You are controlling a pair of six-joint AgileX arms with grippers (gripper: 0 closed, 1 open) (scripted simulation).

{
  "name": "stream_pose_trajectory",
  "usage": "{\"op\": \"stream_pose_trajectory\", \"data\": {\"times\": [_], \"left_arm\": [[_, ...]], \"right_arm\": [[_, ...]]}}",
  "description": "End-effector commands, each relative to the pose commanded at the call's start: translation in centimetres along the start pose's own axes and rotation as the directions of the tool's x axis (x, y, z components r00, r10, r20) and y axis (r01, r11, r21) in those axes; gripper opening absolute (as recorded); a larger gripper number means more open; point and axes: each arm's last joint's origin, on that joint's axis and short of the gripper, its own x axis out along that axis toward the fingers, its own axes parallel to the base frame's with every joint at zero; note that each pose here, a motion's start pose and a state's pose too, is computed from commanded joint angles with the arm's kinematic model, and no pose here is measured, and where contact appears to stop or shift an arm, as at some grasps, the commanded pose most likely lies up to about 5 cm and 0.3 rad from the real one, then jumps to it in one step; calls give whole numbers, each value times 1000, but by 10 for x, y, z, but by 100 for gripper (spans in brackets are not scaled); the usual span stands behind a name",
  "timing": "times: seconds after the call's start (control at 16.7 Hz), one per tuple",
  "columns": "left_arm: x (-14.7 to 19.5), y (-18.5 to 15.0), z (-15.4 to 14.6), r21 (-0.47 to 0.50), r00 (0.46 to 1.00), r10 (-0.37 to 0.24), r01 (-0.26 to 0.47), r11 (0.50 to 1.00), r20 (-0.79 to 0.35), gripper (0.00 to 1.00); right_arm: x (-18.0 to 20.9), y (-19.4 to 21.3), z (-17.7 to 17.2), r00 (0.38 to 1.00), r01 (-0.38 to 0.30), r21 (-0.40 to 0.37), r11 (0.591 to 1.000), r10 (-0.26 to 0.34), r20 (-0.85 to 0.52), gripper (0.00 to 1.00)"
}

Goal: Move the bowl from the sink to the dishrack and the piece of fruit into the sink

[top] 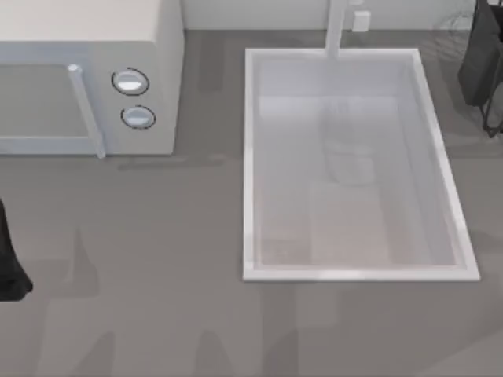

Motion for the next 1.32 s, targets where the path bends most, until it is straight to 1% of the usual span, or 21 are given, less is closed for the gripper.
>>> {"op": "stream_pose_trajectory", "data": {"times": [0.12,0.3,0.72,0.9,1.14,1.32], "left_arm": [[0,0,0,0,1000,0,0,1000,0,100],[0,0,0,0,1000,0,0,1000,0,100],[0,0,0,0,1000,0,0,1000,0,100],[0,0,0,0,1000,0,0,1000,0,100],[0,0,0,0,1000,0,0,1000,0,100],[0,0,0,0,1000,0,0,1000,0,100]], "right_arm": [[13,-10,15,995,-25,-1,1000,25,-97,100],[26,-18,26,983,-49,0,999,48,-175,100],[33,-17,26,981,-55,-4,998,54,-187,100],[61,-17,22,978,-62,3,998,62,-200,100],[109,-16,15,982,-54,4,999,54,-182,100],[131,-14,8,982,-52,0,999,51,-182,100]]}}
